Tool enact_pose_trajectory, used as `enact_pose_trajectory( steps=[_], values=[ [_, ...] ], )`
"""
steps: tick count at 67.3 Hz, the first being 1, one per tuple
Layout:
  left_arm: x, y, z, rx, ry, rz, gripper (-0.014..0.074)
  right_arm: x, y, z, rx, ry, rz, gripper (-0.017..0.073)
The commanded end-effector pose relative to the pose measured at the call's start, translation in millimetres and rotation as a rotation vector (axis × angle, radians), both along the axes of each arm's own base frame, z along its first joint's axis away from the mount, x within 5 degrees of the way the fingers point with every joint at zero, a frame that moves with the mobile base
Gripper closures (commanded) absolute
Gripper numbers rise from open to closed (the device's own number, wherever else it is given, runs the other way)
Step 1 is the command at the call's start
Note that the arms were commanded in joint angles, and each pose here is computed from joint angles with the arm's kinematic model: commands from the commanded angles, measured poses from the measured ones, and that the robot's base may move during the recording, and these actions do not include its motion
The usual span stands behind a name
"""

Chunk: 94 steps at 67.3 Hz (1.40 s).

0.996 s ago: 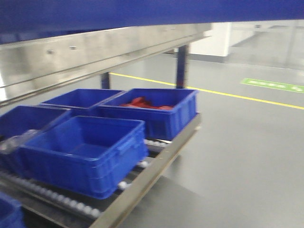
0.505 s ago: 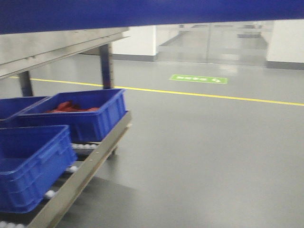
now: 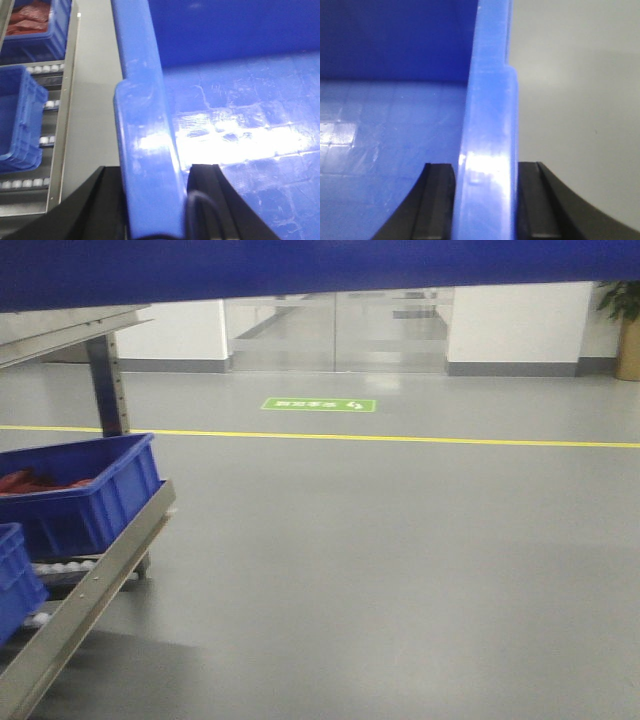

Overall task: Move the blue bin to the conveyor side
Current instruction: 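Hold the blue bin with both grippers while driving away from the rack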

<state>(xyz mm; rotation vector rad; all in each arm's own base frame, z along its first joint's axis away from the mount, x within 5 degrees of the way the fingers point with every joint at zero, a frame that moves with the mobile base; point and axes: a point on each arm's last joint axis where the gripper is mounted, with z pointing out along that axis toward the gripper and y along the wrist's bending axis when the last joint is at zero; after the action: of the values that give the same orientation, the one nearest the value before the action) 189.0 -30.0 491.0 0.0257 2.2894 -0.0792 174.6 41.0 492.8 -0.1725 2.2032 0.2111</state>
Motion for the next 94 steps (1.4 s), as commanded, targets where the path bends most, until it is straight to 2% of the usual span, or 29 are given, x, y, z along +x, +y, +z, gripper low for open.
enact_pose_trajectory(
  steps=[1, 94],
  values=[
    [-5.2, 1.3, 13.2, 0.012, -0.107, -0.012, 0.0601, -2.6, -4.4, 16.3, -0.011, -0.154, -0.021, 0.0631],
    [-5.2, 1.3, 13.2, 0.012, -0.107, -0.012, 0.0601, -2.3, -4.4, 16.8, -0.009, -0.161, -0.022, 0.0631]
  ],
)
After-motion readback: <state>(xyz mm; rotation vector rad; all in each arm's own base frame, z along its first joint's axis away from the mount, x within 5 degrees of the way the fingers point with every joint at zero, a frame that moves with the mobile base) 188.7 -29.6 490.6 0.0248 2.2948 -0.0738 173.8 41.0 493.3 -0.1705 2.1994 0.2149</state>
